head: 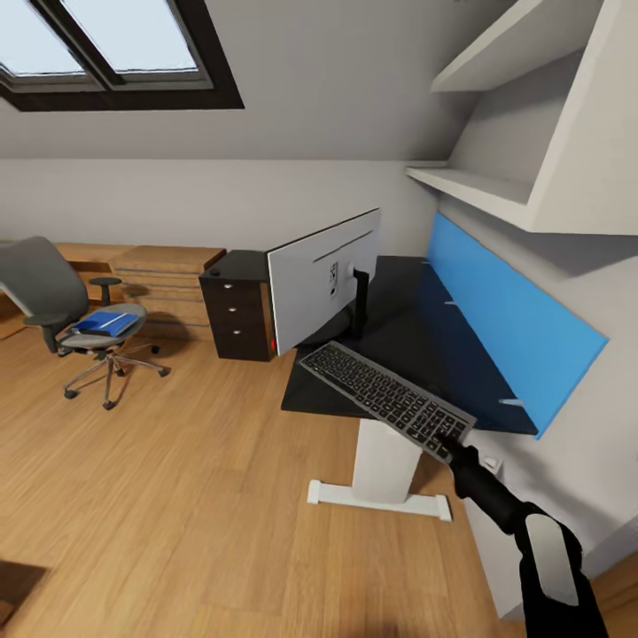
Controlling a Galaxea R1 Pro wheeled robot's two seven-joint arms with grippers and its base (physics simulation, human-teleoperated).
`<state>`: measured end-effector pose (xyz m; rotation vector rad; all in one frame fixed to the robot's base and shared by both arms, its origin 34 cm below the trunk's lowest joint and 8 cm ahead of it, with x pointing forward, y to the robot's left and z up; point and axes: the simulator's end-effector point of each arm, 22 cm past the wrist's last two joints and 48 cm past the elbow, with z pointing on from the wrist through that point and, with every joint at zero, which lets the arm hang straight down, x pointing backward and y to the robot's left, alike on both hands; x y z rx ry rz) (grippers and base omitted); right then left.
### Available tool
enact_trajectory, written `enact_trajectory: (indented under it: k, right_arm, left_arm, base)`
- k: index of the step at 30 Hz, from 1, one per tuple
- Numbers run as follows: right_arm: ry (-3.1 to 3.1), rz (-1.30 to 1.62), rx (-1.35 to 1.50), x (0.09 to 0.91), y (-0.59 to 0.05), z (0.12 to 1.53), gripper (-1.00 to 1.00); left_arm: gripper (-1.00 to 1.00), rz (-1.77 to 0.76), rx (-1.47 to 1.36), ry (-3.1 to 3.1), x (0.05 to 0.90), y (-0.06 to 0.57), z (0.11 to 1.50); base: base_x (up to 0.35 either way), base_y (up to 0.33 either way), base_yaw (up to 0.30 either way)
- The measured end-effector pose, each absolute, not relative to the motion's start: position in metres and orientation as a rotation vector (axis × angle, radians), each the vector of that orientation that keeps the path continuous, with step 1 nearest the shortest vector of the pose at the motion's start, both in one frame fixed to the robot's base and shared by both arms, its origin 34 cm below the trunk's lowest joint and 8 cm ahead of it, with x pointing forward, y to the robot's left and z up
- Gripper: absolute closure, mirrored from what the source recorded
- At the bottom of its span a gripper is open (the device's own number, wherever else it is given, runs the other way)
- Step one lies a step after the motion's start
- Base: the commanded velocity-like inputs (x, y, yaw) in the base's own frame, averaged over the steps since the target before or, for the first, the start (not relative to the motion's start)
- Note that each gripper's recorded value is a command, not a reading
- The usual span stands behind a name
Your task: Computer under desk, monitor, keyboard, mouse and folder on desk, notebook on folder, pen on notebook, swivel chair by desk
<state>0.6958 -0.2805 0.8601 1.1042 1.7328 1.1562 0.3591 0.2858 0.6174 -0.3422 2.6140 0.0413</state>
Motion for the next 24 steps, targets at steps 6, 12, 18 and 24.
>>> enact_trajectory:
  k: [6, 12, 18, 24]
  right_arm:
    - [1.719, 1.147, 1.005, 0.700, -0.272, 0.873, 1.00]
    - [1.732, 1.132, 0.973, 0.692, -0.281, 0.869, 1.00]
    - [1.730, 1.126, 0.966, 0.689, -0.284, 0.869, 1.00]
    - [1.719, 1.136, 0.960, 0.689, -0.284, 0.871, 1.00]
  left_arm:
    - [-1.00, 0.040, -0.343, 2.612, 0.359, 0.286, 0.620]
    - [-1.00, 0.042, -0.346, 2.610, 0.359, 0.287, 0.620]
    - [-1.00, 0.042, -0.345, 2.610, 0.359, 0.287, 0.620]
    - [-1.00, 0.045, -0.346, 2.604, 0.360, 0.290, 0.621]
  base:
    - [0.000, 0.000, 0.000]
    - [0.000, 0.000, 0.000]
    - [0.000, 0.000, 0.000]
    - [-0.008, 0.008, 0.000]
